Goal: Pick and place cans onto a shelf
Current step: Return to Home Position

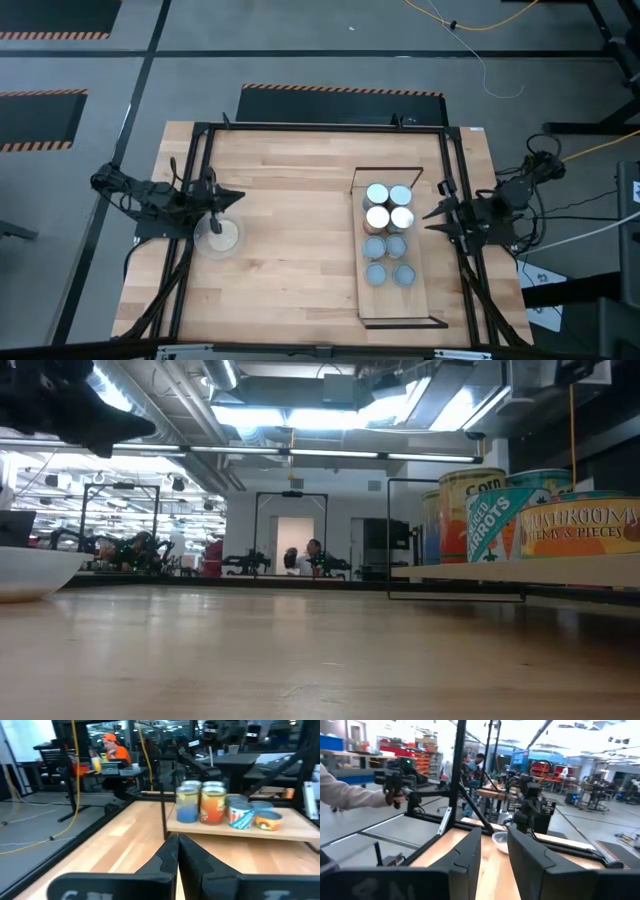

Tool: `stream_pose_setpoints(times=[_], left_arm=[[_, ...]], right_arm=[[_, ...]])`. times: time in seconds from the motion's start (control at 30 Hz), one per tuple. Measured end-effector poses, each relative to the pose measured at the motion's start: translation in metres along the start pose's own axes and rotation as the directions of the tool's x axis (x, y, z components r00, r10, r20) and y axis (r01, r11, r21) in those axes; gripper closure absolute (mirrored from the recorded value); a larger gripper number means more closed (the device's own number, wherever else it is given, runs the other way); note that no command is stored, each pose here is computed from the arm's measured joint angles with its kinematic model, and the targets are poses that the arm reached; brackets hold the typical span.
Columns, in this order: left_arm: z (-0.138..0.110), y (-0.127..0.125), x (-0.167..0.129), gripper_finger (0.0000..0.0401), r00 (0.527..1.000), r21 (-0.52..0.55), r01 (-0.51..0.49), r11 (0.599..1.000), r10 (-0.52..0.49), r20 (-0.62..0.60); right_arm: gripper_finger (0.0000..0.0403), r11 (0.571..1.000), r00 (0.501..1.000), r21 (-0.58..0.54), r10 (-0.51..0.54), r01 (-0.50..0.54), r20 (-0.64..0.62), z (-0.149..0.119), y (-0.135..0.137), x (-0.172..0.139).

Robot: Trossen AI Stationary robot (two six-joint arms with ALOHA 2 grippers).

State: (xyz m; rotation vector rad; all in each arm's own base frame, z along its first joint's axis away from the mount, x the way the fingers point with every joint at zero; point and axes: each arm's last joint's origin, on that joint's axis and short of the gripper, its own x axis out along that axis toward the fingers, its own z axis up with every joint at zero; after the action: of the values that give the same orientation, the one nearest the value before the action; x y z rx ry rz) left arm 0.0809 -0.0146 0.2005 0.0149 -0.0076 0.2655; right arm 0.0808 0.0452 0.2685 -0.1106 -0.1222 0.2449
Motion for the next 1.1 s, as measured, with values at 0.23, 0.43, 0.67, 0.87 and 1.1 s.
stream_pose_setpoints(times=[0.23,0.43,0.67,0.87,1.1], left_arm=[[-0.018,0.001,0.008,0.04,0.999,-0.007,-0.041,0.999,0.041,0.011],[-0.028,0.004,0.015,0.0396,0.998,-0.031,-0.031,0.999,0.033,0.06],[-0.027,0.013,0.018,0.0395,0.995,-0.012,-0.064,0.998,0.065,0.07],[-0.027,0.021,0.021,0.0395,0.995,-0.002,-0.065,0.998,0.065,0.073],[-0.031,0.03,0.022,0.0395,0.995,-0.005,-0.091,0.996,0.092,0.041]], right_arm=[[0.0302,1.0,1.0,0.016,-0.014,0.014,0.027,-0.029,0.004,0.0],[0.0302,0.998,0.998,0.026,-0.057,0.057,0.032,-0.055,0.009,0.003],[0.0302,0.99,0.99,0.057,-0.129,0.126,0.053,-0.08,0.008,0.004],[0.0302,0.979,0.981,0.067,-0.193,0.194,-0.019,-0.091,0.002,0.005],[0.0302,0.931,0.929,-0.07,-0.363,0.358,-0.073,-0.097,-0.014,0.006]])
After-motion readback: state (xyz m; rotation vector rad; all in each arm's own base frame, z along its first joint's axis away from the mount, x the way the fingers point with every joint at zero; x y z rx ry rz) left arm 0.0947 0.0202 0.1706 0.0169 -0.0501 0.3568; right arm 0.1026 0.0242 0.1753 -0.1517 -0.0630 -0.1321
